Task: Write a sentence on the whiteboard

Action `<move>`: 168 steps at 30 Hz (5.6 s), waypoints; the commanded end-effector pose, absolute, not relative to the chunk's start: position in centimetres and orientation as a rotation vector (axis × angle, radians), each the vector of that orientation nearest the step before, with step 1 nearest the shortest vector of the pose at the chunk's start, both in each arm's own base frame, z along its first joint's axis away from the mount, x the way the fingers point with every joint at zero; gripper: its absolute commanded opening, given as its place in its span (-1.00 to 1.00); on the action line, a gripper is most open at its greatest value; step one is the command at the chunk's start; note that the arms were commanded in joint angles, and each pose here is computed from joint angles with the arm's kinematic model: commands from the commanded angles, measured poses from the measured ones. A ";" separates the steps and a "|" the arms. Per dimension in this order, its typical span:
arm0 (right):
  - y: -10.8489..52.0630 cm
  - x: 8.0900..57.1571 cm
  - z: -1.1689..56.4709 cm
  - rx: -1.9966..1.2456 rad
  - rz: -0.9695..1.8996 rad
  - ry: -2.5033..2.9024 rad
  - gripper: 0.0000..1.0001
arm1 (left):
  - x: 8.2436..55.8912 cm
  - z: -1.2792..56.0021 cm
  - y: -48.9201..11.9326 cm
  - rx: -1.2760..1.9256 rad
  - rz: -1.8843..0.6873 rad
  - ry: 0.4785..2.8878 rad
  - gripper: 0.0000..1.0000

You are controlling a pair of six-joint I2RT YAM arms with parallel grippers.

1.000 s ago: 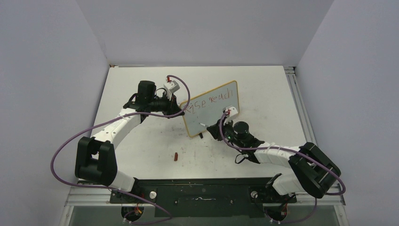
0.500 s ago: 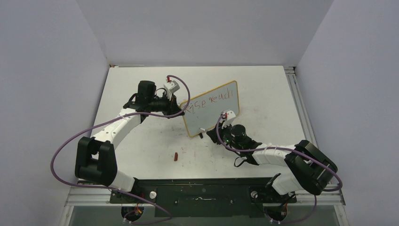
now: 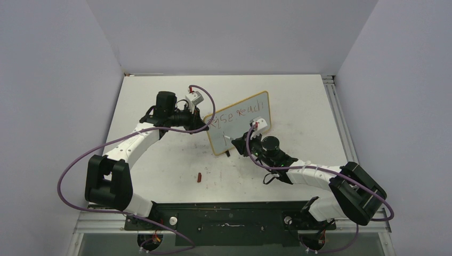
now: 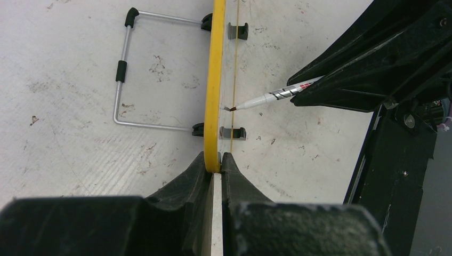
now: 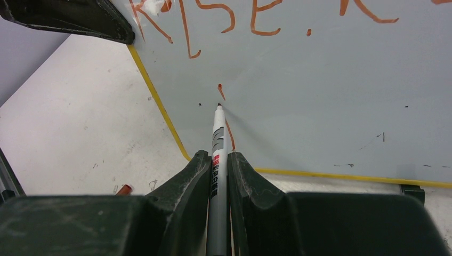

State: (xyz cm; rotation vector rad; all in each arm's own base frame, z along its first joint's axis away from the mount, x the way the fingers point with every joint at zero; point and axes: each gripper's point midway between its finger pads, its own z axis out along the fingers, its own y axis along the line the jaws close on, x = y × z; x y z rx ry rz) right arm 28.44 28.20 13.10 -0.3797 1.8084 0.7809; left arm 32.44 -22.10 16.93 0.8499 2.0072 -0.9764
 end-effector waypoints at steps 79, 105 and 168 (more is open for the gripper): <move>26.2 29.6 14.9 -0.276 0.688 1.733 -0.89 | 32.0 18.0 -22.4 0.899 -0.963 1.972 -1.00; 25.8 28.4 9.9 -0.301 0.675 1.862 -0.89 | 32.0 18.1 -22.4 0.900 -0.963 1.968 -1.00; 25.9 30.0 14.7 -0.317 0.677 1.735 -0.89 | 32.1 17.8 -22.5 0.900 -0.961 1.976 -1.00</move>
